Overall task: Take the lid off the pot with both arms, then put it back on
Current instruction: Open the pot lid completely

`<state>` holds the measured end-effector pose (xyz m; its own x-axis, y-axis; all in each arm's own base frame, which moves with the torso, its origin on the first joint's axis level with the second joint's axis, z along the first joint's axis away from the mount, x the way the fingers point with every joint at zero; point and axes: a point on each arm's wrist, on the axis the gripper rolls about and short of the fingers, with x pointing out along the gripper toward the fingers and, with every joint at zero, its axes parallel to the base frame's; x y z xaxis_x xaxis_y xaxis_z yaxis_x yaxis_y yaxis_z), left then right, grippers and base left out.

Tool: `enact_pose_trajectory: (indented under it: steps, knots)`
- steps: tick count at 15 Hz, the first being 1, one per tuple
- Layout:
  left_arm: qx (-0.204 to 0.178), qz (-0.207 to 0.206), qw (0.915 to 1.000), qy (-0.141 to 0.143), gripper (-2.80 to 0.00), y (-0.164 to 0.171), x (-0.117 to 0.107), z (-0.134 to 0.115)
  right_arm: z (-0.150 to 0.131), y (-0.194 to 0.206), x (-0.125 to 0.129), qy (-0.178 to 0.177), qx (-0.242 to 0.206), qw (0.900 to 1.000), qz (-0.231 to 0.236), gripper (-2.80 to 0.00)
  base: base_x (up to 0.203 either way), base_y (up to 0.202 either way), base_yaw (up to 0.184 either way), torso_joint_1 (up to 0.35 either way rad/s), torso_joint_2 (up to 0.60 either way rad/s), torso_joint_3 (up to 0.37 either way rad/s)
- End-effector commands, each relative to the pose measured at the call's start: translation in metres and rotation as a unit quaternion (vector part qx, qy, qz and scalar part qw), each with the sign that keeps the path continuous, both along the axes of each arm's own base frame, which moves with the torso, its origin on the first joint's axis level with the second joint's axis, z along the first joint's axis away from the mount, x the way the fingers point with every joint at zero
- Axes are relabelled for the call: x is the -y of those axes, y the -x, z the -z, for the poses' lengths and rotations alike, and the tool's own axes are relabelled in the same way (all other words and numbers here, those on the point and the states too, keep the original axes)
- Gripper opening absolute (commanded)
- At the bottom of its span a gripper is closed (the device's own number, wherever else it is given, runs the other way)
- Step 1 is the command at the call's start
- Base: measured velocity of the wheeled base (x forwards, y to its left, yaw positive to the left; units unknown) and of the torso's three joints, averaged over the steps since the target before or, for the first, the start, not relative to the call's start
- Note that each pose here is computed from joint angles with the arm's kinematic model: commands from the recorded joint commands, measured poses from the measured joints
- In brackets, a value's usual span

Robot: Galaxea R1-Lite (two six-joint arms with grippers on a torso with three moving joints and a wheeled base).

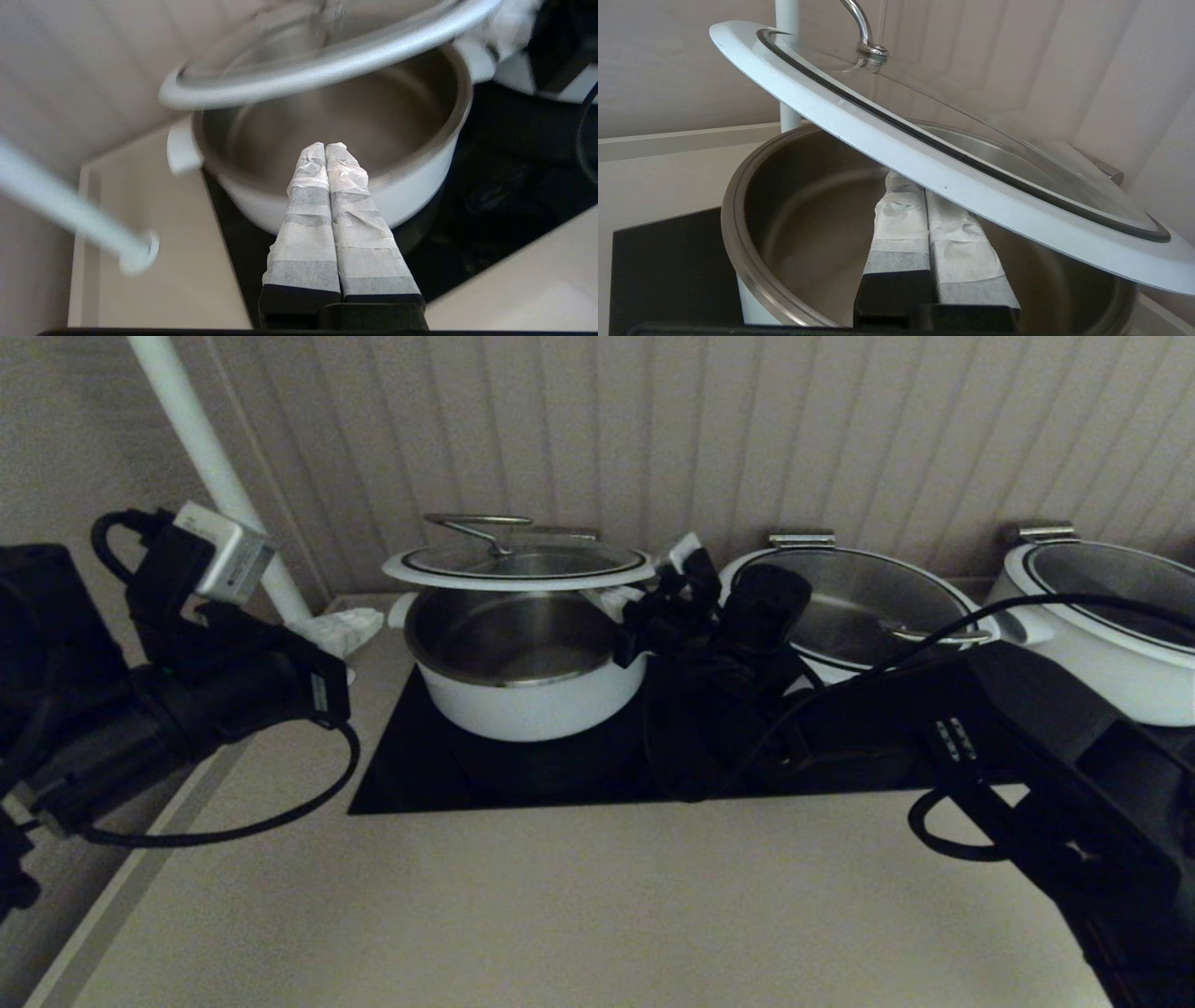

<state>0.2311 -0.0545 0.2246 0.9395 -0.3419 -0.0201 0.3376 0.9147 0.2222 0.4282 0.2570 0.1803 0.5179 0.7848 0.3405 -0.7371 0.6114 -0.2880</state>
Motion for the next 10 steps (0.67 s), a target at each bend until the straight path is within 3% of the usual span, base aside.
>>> enact_pose_trajectory:
  steps: [1,3,10]
  knots:
    - [0.003,-0.028,0.9996,0.003,-2.8,0.014,-0.005,0.001,-0.004,0.0,0.003,-0.003,0.007,1.0,0.001,-2.8,0.0,0.0,0.0,0.0,0.0,0.0]
    - [-0.001,-0.052,0.9984,0.02,-2.8,0.02,-0.007,0.002,-0.005,0.0,0.004,-0.003,0.008,1.0,0.002,-2.8,0.0,0.0,0.0,0.0,0.0,0.0]
    - [-0.045,-0.13,0.9901,0.026,-2.8,0.052,-0.019,0.034,-0.008,0.001,0.005,-0.004,0.01,1.0,0.002,-2.8,0.0,0.0,0.0,0.0,0.0,0.0]
